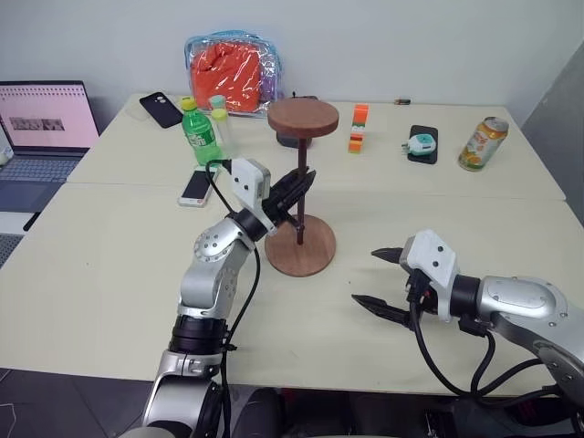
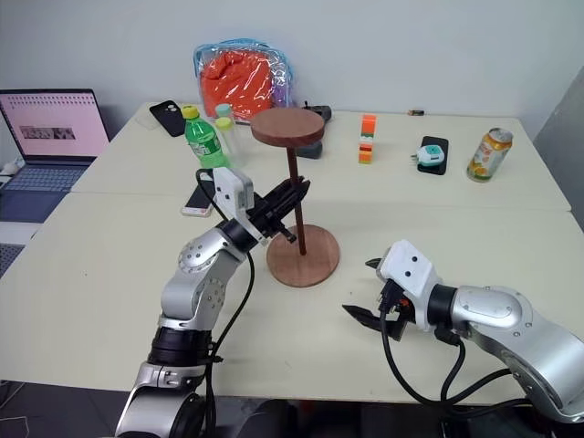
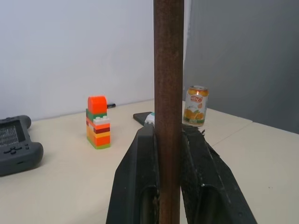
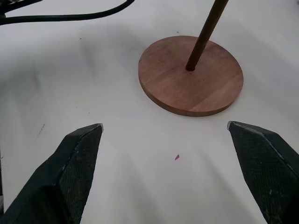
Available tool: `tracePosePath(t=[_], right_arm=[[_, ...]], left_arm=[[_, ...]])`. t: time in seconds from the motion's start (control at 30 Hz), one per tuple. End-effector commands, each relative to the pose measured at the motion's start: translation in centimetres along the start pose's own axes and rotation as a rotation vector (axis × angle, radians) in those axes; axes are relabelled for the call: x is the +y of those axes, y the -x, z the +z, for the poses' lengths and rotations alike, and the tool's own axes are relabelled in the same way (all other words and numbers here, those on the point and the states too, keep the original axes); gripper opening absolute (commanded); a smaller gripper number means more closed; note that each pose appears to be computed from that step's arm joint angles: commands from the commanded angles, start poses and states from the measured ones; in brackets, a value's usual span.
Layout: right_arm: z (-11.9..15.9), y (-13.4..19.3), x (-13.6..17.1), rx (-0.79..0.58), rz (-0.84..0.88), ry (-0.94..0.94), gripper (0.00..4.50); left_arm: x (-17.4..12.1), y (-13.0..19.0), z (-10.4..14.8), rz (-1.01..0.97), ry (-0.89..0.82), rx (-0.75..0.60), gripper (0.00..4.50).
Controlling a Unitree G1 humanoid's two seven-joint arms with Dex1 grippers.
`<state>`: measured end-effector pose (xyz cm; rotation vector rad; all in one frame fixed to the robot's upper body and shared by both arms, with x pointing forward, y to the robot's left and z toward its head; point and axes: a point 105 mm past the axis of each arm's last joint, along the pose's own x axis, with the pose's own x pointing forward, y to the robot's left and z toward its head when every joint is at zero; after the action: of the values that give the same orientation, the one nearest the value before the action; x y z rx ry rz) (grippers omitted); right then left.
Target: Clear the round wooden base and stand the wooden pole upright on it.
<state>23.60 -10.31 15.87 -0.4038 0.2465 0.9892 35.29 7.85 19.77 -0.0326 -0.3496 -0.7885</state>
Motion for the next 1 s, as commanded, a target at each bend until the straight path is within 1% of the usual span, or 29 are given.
tracePosePath(t=[0.03,0.13,0.23,0.33,0.5,0.6,0.67,0.77,0.9,1.0], right_arm=[[0.7,0.3,0.0,-0.024,-0.007,0.034,4.50],[0.7,0.3,0.1,-0.024,-0.008,0.034,4.50],[0.7,0.2,0.1,-0.026,-0.009,0.032,4.50],[0.7,0.2,0.1,-0.025,-0.008,0.032,4.50],[0.7,0.2,-0.1,-0.026,-0.012,0.033,4.50],[0.7,0.2,0.0,-0.027,-0.013,0.032,4.50],[0.7,0.2,0.0,-0.028,-0.013,0.031,4.50],[0.7,0.1,-0.1,-0.028,-0.016,0.034,4.50],[0.7,0.2,0.0,-0.030,-0.016,0.040,4.50],[0.8,0.2,-0.1,-0.030,-0.015,0.046,4.50]], left_arm=[[0.1,1.0,-1.9,0.017,-0.003,0.078,0.24],[0.5,1.6,-2.4,0.047,0.007,0.098,0.24],[0.6,2.2,-3.4,0.049,0.006,0.149,0.24],[0.5,2.4,-3.8,0.044,0.003,0.173,0.24],[1.1,2.7,-4.9,0.070,-0.002,0.245,0.24],[1.9,2.8,-5.0,0.120,0.028,0.237,0.24],[1.8,2.7,-4.7,0.117,0.032,0.220,0.24],[1.6,2.2,-3.5,0.112,0.061,0.156,0.24],[1.0,0.9,-1.0,0.078,0.053,0.061,0.24],[-0.1,0.4,0.6,0.029,0.031,0.010,0.24]])
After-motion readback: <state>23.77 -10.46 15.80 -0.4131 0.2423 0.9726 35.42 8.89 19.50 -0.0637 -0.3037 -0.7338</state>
